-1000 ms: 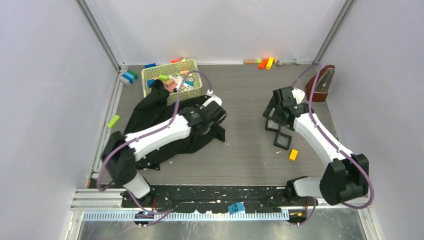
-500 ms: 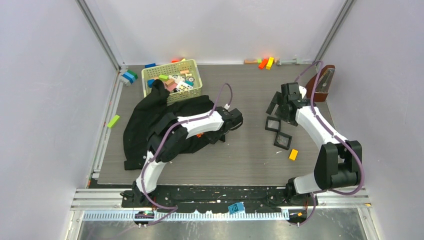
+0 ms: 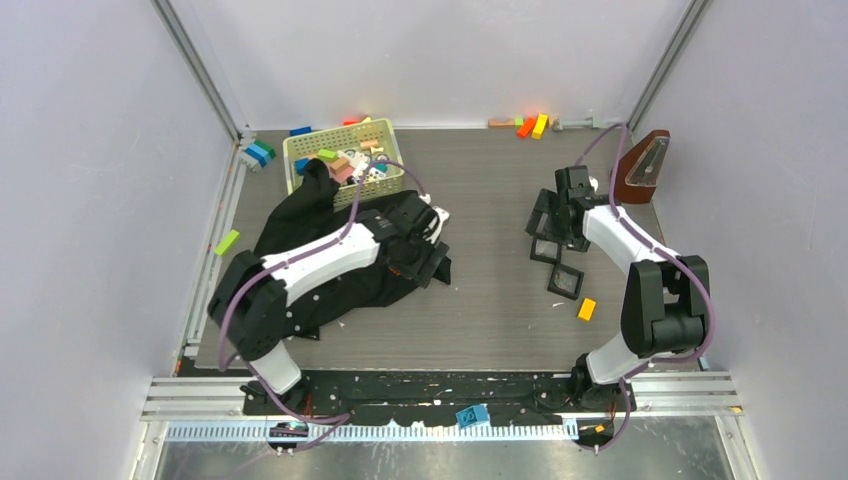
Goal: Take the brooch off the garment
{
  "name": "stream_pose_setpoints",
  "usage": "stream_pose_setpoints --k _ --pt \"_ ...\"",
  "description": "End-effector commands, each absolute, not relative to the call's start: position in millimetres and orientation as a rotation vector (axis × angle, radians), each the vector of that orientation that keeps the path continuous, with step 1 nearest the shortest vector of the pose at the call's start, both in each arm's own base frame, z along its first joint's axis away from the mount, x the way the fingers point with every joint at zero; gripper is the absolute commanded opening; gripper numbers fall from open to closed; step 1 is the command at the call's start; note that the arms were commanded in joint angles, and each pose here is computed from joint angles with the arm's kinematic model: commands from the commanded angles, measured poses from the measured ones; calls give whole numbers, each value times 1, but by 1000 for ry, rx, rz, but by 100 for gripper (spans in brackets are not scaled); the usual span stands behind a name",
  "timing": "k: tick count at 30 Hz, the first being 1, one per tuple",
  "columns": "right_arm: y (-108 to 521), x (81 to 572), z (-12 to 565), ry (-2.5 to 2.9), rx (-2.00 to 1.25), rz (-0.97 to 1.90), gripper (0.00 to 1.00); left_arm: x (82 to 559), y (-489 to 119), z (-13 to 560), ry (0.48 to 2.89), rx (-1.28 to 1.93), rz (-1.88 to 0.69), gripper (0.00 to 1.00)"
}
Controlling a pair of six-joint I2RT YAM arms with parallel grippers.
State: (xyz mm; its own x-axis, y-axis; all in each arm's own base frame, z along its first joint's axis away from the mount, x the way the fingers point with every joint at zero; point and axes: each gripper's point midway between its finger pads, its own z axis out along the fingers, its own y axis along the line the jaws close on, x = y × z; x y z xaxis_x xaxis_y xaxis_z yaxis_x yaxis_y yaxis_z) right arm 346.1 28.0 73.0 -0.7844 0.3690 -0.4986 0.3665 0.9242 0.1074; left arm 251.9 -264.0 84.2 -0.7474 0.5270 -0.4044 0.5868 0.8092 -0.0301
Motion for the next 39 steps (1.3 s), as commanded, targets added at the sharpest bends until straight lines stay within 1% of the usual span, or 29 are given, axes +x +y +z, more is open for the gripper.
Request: stream_pose_setpoints --k 1,4,7,10,14,18,24,26,27,32,33,37,39 --pt "32 361 73 2524 484 44 97 238 -308 117 2421 897 -656 72" --pt "30 362 66 2542 460 22 96 233 -315 125 2348 907 -738 73" --pt "30 365 64 2541 433 20 96 226 -319 122 2278 929 -825 76" --pt "30 365 61 2545 415 22 96 226 -321 123 2203 928 -865 77" --pt "28 361 53 2567 419 6 96 231 -314 120 2145 880 -853 76" --pt "25 357 44 2611 436 -24 93 235 -298 108 2190 818 -770 76" --pt "23 354 35 2642 451 -47 92 234 -294 115 2166 799 -771 76" --pt "26 354 33 2650 450 -32 88 234 -293 116 2163 793 -768 76" --pt "26 354 32 2653 449 -26 84 234 -293 117 2161 792 -766 76" --pt "30 352 39 2646 449 5 78 236 -290 119 2150 779 -747 76" --pt "31 352 44 2635 447 22 75 236 -289 119 2149 776 -743 75" --pt "45 350 58 2607 431 135 66 240 -286 118 2155 756 -717 75" --pt "57 348 68 2584 420 239 65 242 -284 118 2158 734 -697 73"
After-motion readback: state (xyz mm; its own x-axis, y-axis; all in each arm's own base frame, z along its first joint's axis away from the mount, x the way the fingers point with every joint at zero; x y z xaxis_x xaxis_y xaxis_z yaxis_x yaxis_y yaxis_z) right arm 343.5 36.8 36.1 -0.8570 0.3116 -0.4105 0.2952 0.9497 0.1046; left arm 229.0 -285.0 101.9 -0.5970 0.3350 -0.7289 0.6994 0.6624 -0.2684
